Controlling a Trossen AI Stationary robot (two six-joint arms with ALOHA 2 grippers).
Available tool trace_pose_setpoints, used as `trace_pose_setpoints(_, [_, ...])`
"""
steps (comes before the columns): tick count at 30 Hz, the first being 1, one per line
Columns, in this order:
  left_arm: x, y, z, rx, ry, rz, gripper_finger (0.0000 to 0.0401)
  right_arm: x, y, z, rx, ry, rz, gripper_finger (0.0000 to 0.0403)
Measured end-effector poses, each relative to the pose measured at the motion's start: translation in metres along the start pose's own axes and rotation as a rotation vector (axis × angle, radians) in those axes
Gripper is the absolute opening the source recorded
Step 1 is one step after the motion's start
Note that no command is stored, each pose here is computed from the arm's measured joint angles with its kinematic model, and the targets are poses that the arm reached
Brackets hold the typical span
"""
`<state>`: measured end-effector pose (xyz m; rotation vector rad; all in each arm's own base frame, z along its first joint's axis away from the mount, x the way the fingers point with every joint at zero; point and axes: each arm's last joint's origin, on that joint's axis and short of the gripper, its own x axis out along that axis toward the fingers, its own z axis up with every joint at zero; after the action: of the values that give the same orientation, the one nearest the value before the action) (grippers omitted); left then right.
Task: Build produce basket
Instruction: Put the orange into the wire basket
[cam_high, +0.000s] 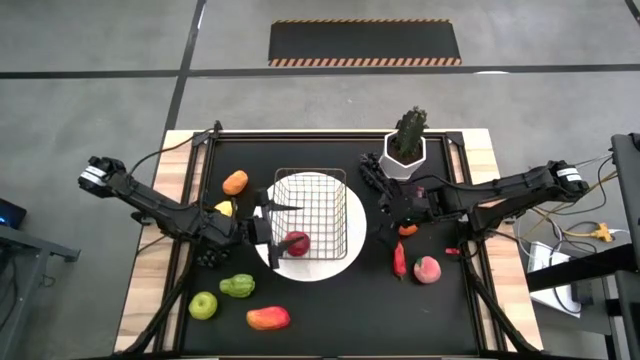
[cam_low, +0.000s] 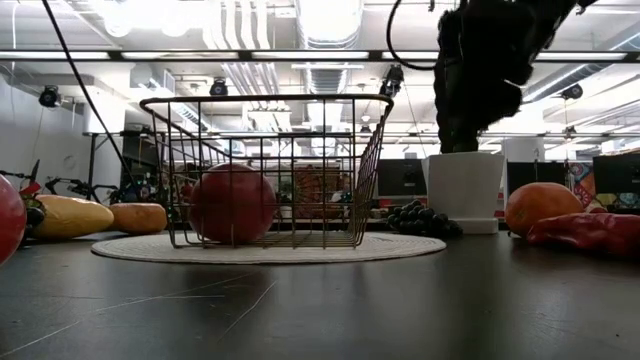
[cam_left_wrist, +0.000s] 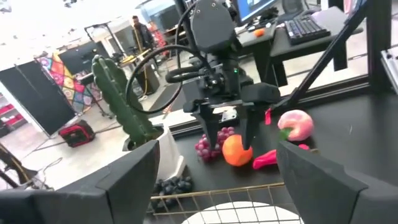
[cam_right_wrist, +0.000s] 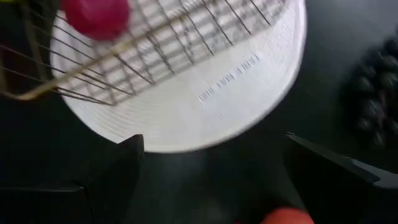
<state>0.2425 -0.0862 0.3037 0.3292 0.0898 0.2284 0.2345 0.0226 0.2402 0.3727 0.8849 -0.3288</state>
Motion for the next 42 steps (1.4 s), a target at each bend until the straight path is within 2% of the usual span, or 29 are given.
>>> trace_pose_setpoints(6, [0.001, 0.000, -0.001, 0.002, 0.007, 0.015, 0.0301, -0.001, -0.006, -0.009, -0.012, 0.086, -0.071, 0.0363])
trace_pose_setpoints(12, [0.001, 0.000, -0.001, 0.004, 0.007, 0.016, 0.0301, -0.004, -0.012, -0.028, -0.427, 0.320, -0.052, 0.0363])
trace_pose_setpoints(15, [0.001, 0.000, -0.001, 0.004, 0.007, 0.015, 0.0301, -0.007, -0.018, -0.035, -0.533, 0.418, -0.070, 0.0363])
trace_pose_setpoints(24, [0.001, 0.000, -0.001, 0.033, 0.008, 0.015, 0.0301, -0.001, -0.018, -0.037, -0.556, 0.468, -0.100, 0.0363])
trace_pose_setpoints(36, [0.001, 0.000, -0.001, 0.035, 0.010, 0.014, 0.0301, 0.039, -0.016, -0.046, -0.581, 0.621, -0.201, 0.0361])
trace_pose_setpoints(42, [0.001, 0.000, -0.002, 0.036, 0.011, 0.014, 0.0301, 0.050, -0.015, -0.049, -0.593, 0.671, -0.227, 0.0301])
